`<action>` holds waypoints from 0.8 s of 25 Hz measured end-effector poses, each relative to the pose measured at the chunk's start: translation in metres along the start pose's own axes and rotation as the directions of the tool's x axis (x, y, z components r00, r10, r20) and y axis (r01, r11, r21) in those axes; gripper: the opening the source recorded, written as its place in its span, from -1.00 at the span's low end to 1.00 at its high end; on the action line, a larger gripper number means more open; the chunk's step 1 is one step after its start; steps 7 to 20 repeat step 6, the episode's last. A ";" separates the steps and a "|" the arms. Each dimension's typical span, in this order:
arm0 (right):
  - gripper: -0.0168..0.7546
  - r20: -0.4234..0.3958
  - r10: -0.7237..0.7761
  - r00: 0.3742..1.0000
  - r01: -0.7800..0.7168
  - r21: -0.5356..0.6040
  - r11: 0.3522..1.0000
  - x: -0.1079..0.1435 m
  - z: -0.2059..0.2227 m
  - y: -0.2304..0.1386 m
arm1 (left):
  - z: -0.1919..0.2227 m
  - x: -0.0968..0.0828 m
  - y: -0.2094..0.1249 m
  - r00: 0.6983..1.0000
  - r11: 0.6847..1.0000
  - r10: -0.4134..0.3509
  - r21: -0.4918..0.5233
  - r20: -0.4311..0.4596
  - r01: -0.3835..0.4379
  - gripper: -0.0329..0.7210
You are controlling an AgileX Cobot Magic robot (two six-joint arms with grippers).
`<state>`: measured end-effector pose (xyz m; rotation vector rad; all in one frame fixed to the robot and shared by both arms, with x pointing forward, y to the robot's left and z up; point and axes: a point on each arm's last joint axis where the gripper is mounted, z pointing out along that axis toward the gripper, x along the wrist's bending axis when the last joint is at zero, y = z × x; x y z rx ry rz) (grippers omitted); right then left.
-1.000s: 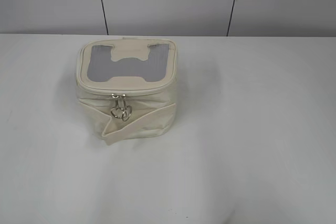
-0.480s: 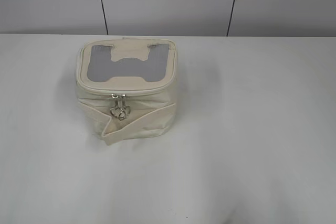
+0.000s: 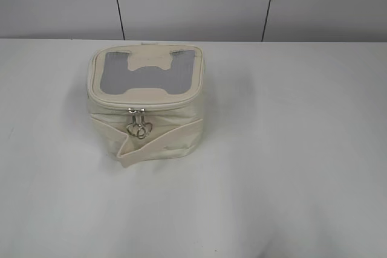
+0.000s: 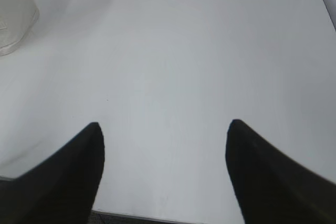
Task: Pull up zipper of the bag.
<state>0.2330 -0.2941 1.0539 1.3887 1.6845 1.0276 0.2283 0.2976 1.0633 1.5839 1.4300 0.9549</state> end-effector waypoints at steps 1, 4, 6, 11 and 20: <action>0.50 0.000 0.000 1.000 0.000 0.000 1.000 0.000 0.000 0.000 | 0.000 0.000 0.000 1.000 1.000 0.000 0.000 0.000 0.000 -0.07; 0.50 0.000 0.000 1.000 0.000 0.000 1.000 0.000 0.000 0.000 | 0.000 0.000 0.000 1.000 1.000 0.000 0.000 0.000 0.000 -0.09; 0.50 0.000 0.000 1.000 0.000 0.000 1.000 0.000 0.000 0.000 | 0.000 0.000 0.000 1.000 1.000 0.000 0.000 0.000 0.000 -0.11; 0.50 0.000 0.000 1.000 0.000 0.000 1.000 0.000 0.000 0.000 | 0.000 0.000 0.000 1.000 1.000 0.000 0.000 0.000 0.000 -0.11; 0.50 0.000 0.000 1.000 0.000 0.000 1.000 0.000 0.000 0.000 | 0.000 0.000 0.000 1.000 1.000 0.000 0.000 0.000 0.000 -0.11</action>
